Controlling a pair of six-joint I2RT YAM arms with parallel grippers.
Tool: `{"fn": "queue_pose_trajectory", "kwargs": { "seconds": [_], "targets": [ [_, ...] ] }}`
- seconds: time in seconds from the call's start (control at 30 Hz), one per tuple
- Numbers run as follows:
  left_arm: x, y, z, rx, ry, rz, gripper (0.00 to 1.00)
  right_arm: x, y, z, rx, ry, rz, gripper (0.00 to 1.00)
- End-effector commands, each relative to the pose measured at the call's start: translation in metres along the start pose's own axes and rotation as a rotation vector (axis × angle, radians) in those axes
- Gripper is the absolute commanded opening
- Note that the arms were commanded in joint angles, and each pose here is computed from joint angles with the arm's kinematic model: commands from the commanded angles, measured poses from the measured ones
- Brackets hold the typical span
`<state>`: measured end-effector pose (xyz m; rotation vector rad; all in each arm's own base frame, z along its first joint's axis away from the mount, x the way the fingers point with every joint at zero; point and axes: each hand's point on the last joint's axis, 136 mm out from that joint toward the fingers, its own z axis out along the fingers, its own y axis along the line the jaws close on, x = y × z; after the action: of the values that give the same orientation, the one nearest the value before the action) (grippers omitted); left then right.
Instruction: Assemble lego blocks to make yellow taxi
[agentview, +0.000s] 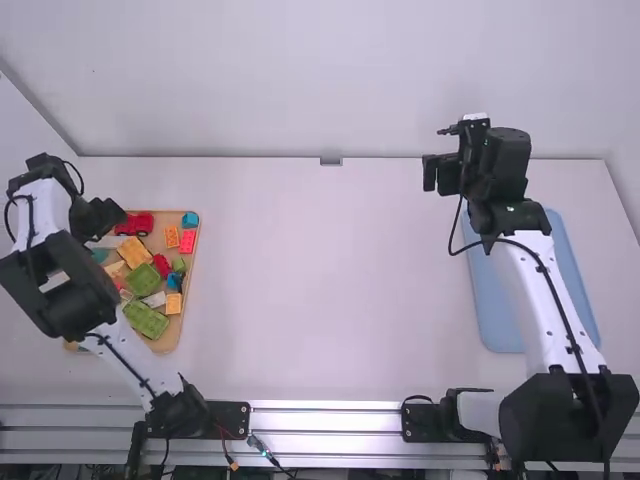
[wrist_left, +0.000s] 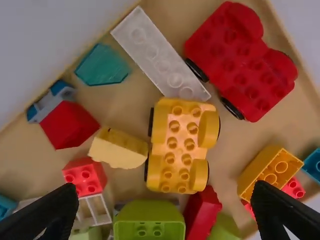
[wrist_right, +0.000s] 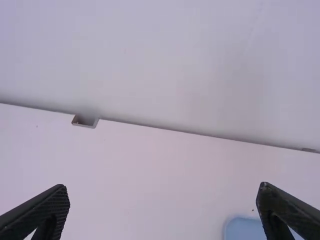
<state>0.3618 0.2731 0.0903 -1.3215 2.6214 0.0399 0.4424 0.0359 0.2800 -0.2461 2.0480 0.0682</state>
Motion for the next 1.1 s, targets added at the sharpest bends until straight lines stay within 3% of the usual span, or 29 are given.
{"fn": "queue_pose_trajectory", "kwargs": {
  "seconds": [0.0,0.4,0.67,0.83,1.07],
  "targets": [
    [0.003,-0.007,0.012,0.022,0.025,0.030,0.91,-0.015,-0.001,-0.002,0.001,-0.027,0.000,0.99],
    [0.028,-0.034,0.045,-0.005,0.047,0.094,0.76,-0.015,-0.001,-0.002,0.001,-0.027,0.000,0.99],
    [0.037,-0.016,0.041,-0.198,0.030,-0.009,0.83,-0.012,-0.001,-0.002,0.001,-0.017,0.001,0.99],
    [0.037,-0.006,0.044,-0.184,0.049,-0.036,0.84,-0.012,-0.001,-0.002,0.000,-0.016,0.002,0.99],
    [0.052,-0.010,0.067,-0.104,0.090,0.014,0.79,-0.011,-0.001,-0.002,-0.001,-0.014,0.002,0.99]
  ]
}}
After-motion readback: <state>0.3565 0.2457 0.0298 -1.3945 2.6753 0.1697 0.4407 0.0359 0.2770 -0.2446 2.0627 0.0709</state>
